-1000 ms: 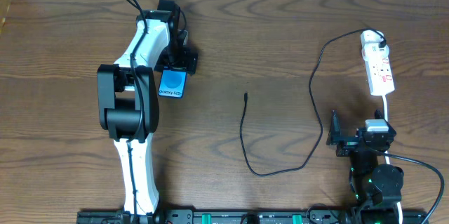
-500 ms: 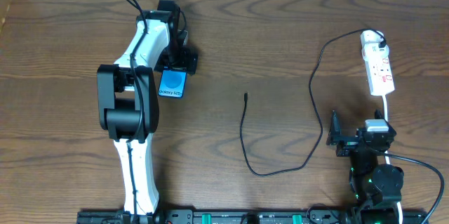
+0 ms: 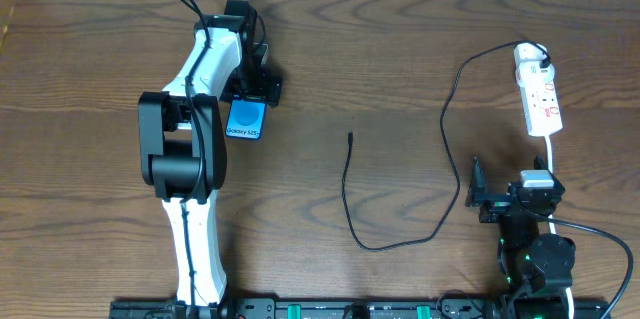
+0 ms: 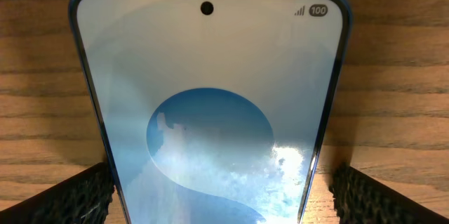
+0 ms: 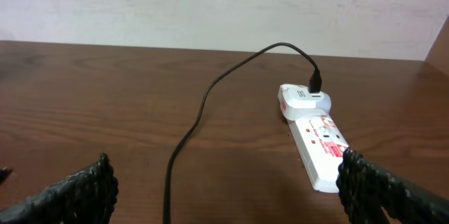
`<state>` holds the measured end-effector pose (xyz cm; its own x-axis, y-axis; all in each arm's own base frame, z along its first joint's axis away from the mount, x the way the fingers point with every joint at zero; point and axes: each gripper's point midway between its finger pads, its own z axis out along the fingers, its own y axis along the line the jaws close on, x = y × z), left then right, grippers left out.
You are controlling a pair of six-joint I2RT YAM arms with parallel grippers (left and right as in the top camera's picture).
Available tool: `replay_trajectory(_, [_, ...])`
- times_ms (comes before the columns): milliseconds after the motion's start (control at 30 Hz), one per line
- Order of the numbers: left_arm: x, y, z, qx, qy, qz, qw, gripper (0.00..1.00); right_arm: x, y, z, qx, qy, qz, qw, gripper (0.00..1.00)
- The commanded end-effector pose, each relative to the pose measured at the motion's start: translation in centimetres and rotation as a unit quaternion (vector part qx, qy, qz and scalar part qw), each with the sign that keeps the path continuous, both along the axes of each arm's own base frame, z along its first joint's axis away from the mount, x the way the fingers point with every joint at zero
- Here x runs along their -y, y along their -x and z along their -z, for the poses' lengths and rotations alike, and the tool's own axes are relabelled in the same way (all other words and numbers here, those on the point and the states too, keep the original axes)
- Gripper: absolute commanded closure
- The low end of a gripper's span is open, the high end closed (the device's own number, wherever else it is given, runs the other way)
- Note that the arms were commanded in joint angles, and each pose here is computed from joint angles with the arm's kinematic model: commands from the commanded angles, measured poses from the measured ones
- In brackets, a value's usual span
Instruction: Plug charger to phone and switch on socket
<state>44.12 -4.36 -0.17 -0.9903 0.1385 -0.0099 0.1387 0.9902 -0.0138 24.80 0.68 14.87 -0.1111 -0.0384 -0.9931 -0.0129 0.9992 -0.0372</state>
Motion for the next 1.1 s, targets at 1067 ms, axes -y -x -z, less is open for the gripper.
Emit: replay_trajectory(1067, [-0.42,1.56,1.26,-0.029,-0.007,0.013,0.999,0.09,-0.07,0.01,0.2,-0.003,0.004,-0.002,1.0,0.01])
